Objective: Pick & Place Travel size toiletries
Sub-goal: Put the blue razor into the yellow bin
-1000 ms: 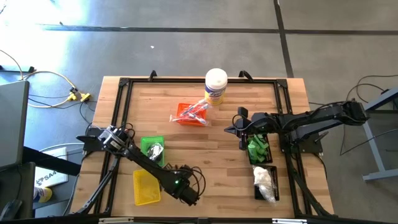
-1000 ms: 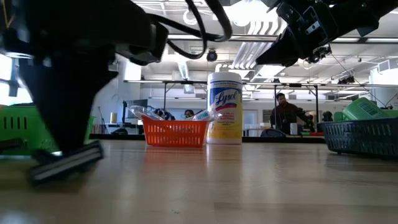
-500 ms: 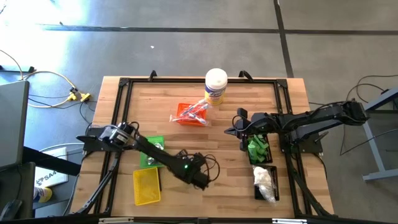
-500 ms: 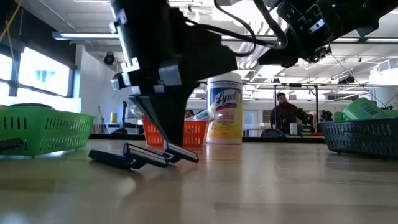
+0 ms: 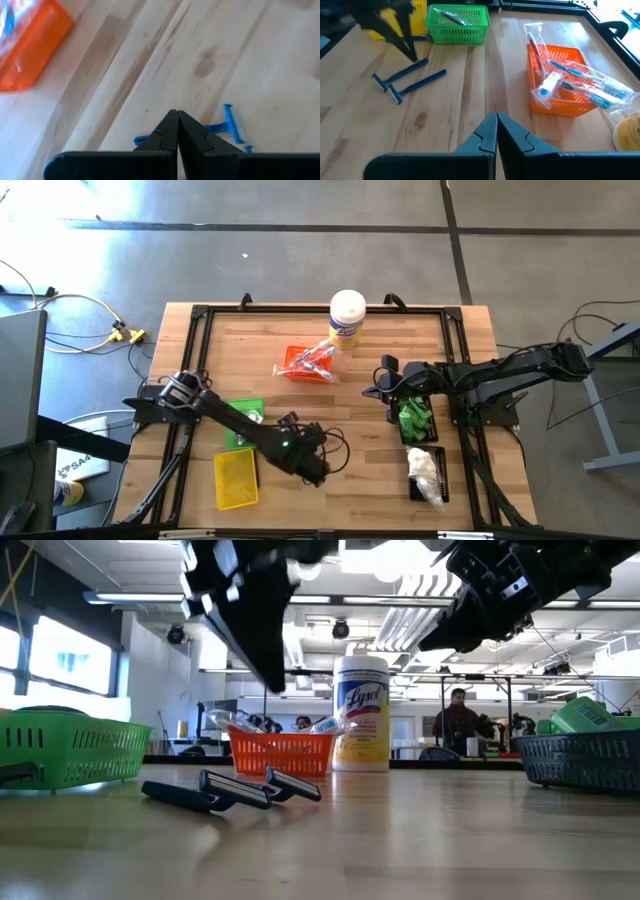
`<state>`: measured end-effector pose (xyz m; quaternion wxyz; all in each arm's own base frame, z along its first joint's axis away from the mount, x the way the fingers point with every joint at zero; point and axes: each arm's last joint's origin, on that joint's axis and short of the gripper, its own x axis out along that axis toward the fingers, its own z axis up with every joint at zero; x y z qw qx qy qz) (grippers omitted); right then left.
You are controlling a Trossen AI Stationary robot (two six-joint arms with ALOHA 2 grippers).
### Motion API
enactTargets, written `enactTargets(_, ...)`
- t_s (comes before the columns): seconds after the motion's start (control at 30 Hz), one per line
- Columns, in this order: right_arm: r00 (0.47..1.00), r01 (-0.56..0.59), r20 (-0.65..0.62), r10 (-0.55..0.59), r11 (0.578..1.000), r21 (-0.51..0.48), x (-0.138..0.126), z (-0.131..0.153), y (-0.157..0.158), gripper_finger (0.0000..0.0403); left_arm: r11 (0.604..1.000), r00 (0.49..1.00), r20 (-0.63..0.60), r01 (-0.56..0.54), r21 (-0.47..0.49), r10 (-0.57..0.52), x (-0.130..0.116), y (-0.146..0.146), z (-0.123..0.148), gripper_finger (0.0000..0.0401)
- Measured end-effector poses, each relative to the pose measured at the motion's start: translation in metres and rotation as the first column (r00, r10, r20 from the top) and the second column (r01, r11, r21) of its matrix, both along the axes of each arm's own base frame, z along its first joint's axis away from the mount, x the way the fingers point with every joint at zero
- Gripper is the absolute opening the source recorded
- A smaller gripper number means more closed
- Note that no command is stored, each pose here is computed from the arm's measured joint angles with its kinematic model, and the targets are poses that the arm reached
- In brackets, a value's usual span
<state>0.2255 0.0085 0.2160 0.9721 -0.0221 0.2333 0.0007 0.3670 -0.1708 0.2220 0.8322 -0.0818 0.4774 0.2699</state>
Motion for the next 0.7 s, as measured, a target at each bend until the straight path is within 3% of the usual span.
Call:
enactTargets(0.13,1.000,-0.002,-0.001,0.002,1.000,0.001,0.000,0.000,0.000,0.0003,0.999,0.999,0.034,0.030,0.011,-0.030,-0.003,-0.006,0.006,0.0000)
enactTargets(0.23,1.000,-0.010,-0.001,0.010,1.000,0.006,0.000,0.000,0.000,0.0003,0.993,0.993,0.031,0.116,0.023,-0.117,-0.004,-0.015,0.007,0.0000)
enactTargets(0.5,0.999,-0.048,-0.001,0.048,0.999,0.025,0.000,0.000,0.002,0.0003,0.919,0.920,0.037,0.386,0.075,-0.390,0.000,-0.035,0.011,0.0000)
enactTargets(0.7,0.999,-0.049,-0.001,0.049,0.999,0.020,0.000,0.000,0.001,0.0003,0.913,0.913,0.047,0.400,0.079,-0.404,0.001,-0.035,0.012,0.0000)
